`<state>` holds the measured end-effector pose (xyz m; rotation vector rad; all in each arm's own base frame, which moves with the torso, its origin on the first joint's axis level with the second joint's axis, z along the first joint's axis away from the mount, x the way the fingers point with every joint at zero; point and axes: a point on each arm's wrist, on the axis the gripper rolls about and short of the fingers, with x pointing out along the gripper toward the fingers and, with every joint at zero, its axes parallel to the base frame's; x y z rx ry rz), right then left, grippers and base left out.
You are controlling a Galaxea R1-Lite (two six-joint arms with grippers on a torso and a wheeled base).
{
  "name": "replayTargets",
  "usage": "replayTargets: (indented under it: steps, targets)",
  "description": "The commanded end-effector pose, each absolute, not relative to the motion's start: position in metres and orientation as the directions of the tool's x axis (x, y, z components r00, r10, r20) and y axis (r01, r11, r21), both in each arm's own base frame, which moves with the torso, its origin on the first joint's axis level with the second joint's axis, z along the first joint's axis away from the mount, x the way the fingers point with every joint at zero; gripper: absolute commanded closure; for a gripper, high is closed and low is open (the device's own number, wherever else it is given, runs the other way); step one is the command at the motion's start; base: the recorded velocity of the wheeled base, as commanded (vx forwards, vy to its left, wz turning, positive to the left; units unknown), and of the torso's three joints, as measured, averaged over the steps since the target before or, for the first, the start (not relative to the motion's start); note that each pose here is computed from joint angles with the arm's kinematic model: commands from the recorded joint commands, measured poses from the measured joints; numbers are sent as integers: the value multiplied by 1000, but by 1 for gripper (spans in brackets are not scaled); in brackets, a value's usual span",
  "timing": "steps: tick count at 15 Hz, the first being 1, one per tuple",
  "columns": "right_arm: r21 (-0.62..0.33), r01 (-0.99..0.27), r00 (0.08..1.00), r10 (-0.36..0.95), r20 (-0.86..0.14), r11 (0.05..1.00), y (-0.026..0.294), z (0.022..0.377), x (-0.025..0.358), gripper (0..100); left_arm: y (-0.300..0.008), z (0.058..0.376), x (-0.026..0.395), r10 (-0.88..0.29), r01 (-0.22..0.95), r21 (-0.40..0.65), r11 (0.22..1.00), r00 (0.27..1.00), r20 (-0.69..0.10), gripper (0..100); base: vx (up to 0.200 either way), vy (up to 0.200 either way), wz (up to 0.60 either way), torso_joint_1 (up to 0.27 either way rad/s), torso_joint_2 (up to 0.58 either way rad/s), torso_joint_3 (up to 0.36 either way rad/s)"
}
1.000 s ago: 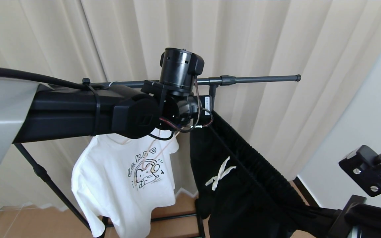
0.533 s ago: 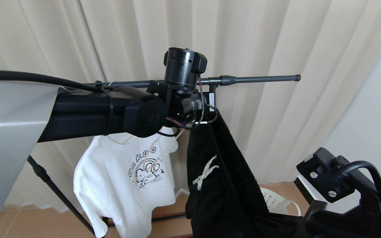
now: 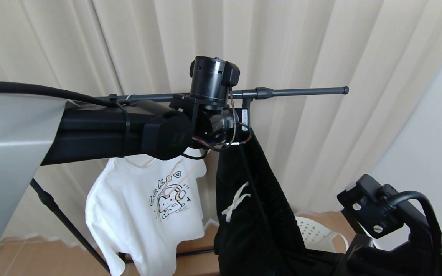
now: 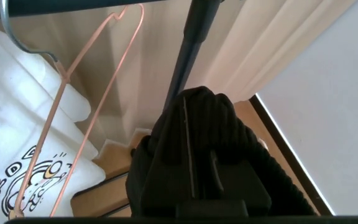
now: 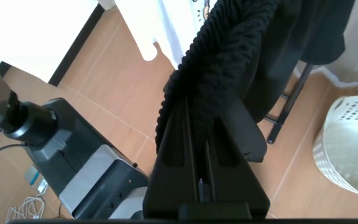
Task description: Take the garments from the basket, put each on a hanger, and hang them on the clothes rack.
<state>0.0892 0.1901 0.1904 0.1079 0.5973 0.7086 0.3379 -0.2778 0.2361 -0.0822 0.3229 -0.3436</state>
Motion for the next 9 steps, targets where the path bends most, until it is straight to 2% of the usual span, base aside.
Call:
replayTargets:
  steps: [1,4,6,9]
  targets:
    - [275,-569,614,622,-485,775,180,187,88,100,-268,249,327,-337,316,-118,941,895,-293,100,0,0,0,0,0,0]
    - [190,-520,688,541,-484,833,159,184,99,100,-254,258,311,-319,309,-85,947,883,-344,100,0,0,0,0,0,0]
    - [100,-512,728,493,-477,853,144,184,104,100,-242,265,296,-312,309,-70,948,872,-376,100,0,0,0,0,0,0]
    - [0,-397,811,351,-467,918,130,190,138,100,-217,271,262,-309,326,-31,945,857,-413,100,0,0,0,0,0,0]
